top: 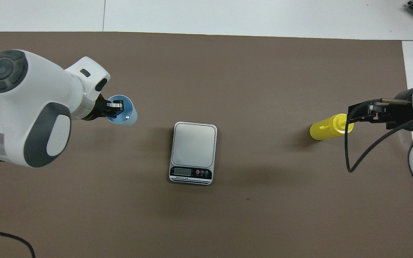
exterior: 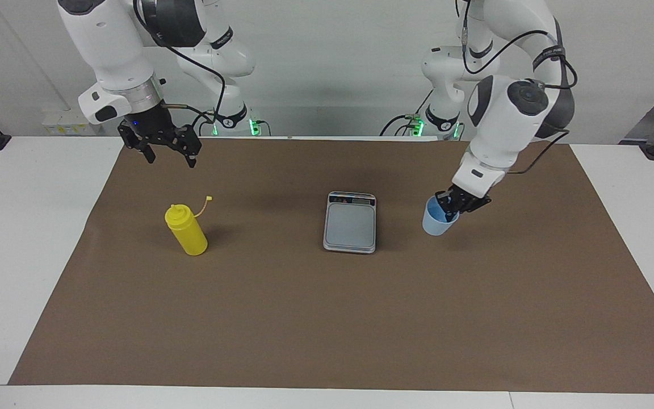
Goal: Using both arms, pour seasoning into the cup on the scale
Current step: 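Carry the blue cup with the left gripper onto the scale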
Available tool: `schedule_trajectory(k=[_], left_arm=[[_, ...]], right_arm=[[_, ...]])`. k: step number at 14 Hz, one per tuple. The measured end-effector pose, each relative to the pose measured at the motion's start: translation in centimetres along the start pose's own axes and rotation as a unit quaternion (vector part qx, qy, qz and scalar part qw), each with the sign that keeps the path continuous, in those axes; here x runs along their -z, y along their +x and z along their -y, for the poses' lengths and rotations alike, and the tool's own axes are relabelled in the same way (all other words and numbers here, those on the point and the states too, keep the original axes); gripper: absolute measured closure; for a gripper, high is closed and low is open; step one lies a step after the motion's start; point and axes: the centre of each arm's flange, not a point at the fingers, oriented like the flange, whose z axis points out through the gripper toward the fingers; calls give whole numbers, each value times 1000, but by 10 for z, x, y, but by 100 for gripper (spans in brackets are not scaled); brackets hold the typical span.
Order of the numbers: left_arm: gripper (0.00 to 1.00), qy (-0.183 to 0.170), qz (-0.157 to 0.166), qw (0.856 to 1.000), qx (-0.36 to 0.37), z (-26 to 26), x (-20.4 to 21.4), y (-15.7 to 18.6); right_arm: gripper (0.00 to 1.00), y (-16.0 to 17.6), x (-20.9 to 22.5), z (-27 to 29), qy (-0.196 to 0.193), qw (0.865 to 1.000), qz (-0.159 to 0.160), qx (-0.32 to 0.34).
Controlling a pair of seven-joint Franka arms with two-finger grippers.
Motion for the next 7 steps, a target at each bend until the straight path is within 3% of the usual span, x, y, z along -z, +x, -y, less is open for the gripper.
schedule_trajectory(k=[7], left_arm=[[97, 9, -6, 1000, -17, -130, -56, -57]], right_arm=[[0, 2, 2, -1, 2, 1000, -9, -26]])
